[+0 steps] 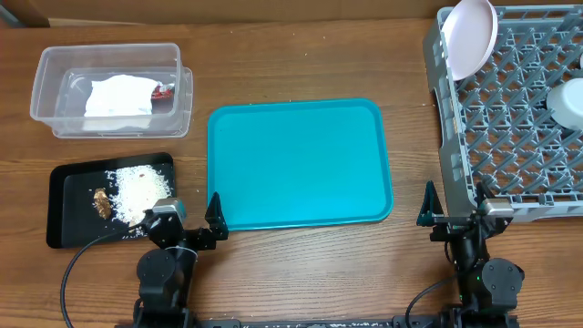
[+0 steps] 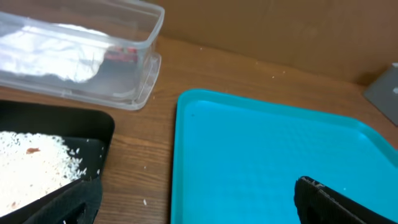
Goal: Sort waste into correct bins and load items into the dishwasher
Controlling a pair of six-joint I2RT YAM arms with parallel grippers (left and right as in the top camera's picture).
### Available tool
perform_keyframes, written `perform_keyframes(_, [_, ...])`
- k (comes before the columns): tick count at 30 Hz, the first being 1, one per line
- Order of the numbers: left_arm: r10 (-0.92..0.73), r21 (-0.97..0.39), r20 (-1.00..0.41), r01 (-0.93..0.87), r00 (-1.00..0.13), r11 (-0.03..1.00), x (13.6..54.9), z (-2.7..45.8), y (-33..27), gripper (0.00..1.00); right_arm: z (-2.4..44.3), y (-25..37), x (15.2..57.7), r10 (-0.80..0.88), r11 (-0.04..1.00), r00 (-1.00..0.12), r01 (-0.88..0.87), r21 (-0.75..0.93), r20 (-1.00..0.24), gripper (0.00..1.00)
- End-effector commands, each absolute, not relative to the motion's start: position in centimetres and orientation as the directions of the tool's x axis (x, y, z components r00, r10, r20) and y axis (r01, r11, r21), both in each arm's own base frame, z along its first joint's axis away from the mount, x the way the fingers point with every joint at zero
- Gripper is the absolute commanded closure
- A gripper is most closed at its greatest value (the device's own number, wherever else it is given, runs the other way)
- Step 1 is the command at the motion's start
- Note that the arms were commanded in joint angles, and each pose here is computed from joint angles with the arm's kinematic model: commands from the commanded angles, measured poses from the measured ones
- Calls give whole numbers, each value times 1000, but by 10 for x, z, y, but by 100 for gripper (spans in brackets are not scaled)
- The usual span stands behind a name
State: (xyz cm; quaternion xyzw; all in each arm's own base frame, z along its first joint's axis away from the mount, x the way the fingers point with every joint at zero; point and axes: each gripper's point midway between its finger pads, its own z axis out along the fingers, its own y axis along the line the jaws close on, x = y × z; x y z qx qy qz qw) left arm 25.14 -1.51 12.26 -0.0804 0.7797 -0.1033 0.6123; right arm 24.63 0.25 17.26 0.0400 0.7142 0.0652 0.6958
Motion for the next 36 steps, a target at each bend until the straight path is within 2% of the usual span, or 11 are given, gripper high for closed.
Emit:
perform_keyframes(1, [-233,-244,-952,36,-198,969,251,132,-19,0,171,0,246,141,990,-23,-22,142,-990,0])
perform_keyframes(7, [-200,-204,-978,73,-59,976,246,164,-19,0,171,0,246,141,990,-23,-22,142,-990,0])
perform_keyframes(20, [-185,-164,-973,151,137,975,242,214,-26,0,171,0,246,141,990,-23,-22,142,-990,0])
perform_keyframes(23, [-174,-154,-976,148,130,977,242,212,-26,0,171,0,246,141,990,-23,-22,142,-990,0])
perform_keyframes(29, [-148,-148,-989,114,-3,982,246,178,-24,0,171,0,246,141,990,-23,-22,142,-990,0])
perform_keyframes(36, [-144,-152,-986,91,-89,984,245,156,-22,0,171,0,246,141,990,-23,-22,142,-990,0])
